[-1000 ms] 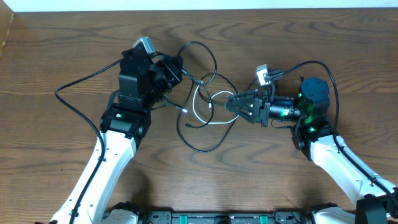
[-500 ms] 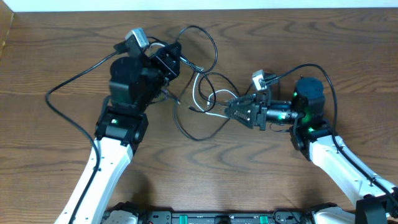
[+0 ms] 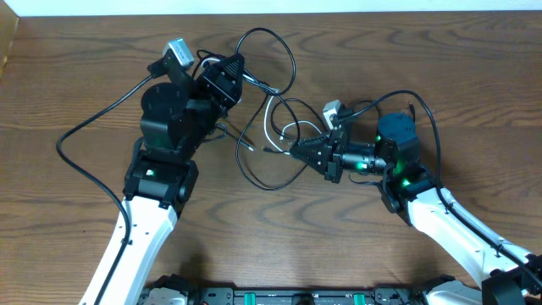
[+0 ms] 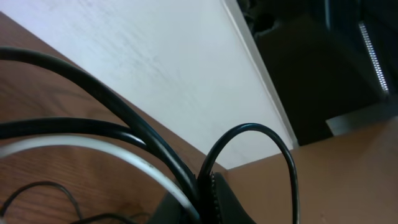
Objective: Untangle cables
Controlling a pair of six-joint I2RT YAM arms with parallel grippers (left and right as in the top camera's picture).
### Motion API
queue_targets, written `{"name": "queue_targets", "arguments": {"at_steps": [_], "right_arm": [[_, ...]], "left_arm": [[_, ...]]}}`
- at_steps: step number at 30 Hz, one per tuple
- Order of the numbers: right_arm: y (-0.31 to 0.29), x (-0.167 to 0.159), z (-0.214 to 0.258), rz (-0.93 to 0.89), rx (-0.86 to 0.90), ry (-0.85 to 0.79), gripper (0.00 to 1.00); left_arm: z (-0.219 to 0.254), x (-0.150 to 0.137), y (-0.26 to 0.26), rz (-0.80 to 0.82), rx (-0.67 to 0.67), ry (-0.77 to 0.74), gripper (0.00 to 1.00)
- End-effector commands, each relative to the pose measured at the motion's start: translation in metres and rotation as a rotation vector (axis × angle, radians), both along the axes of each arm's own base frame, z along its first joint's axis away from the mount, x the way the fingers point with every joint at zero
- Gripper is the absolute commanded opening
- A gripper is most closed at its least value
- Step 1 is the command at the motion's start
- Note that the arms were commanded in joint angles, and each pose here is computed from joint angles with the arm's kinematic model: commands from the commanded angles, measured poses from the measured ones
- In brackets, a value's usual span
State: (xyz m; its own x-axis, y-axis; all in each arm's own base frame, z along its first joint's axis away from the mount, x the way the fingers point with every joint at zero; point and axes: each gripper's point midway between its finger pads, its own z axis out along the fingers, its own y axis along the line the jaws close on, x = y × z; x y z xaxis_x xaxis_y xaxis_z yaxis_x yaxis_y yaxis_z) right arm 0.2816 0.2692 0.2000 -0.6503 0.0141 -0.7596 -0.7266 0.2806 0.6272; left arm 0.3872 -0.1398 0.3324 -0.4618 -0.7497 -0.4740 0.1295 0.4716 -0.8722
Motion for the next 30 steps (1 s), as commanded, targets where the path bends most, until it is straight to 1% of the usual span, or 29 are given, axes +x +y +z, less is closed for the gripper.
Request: {"name": "queue_targets", "arguments": {"at_steps": [1,5,9,12,13,14,16,17,18,20,22,26,30], "right_arm": [[-0.004,0.014,0.001,-0.085,-0.021,-0.032,0.01],[-0.007,0.024,0.003,-0.146,-0.011,0.000,0.01],[-0.006,0.025,0.014,-0.143,0.019,-0.045,0.01],[-0.005,0.023,0.014,-0.128,0.019,-0.044,0.02],[-0.005,0.022,0.013,-0.126,0.016,-0.037,0.04],[-0.006,0.022,0.012,-0.127,0.014,-0.032,0.10],[-0.006,0.022,0.012,-0.132,0.021,-0.009,0.32],[-0.006,0.023,0.012,-0.137,0.026,0.004,0.40],[-0.007,0.024,0.013,-0.143,0.034,0.021,0.45],[-0.010,0.027,0.014,-0.158,0.051,0.052,0.49],[-0.011,0.027,0.017,-0.160,0.063,0.061,0.51],[-0.007,0.021,0.029,-0.110,0.096,0.011,0.51],[-0.002,0.011,0.040,-0.042,0.124,-0.031,0.56]], "left_arm": [[0.018,-0.010,-0.005,-0.046,-0.026,-0.034,0.07],[0.011,-0.014,-0.010,-0.083,-0.023,-0.001,0.07],[0.002,-0.015,-0.010,-0.084,-0.016,0.036,0.07],[0.002,-0.012,-0.006,-0.057,-0.012,0.034,0.08],[0.002,-0.010,-0.002,-0.034,-0.002,0.029,0.08],[0.001,-0.008,0.002,-0.012,0.015,0.021,0.07],[-0.001,-0.004,0.014,0.029,0.082,-0.001,0.08],[-0.003,-0.003,0.017,0.035,0.099,-0.001,0.08],[-0.006,-0.002,0.022,0.043,0.107,0.009,0.07],[-0.014,-0.001,0.031,0.064,0.114,0.044,0.07],[-0.021,-0.001,0.037,0.078,0.119,0.073,0.08],[-0.025,-0.001,0.040,0.085,0.123,0.092,0.07],[-0.024,-0.002,0.037,0.066,0.102,0.098,0.07]]}}
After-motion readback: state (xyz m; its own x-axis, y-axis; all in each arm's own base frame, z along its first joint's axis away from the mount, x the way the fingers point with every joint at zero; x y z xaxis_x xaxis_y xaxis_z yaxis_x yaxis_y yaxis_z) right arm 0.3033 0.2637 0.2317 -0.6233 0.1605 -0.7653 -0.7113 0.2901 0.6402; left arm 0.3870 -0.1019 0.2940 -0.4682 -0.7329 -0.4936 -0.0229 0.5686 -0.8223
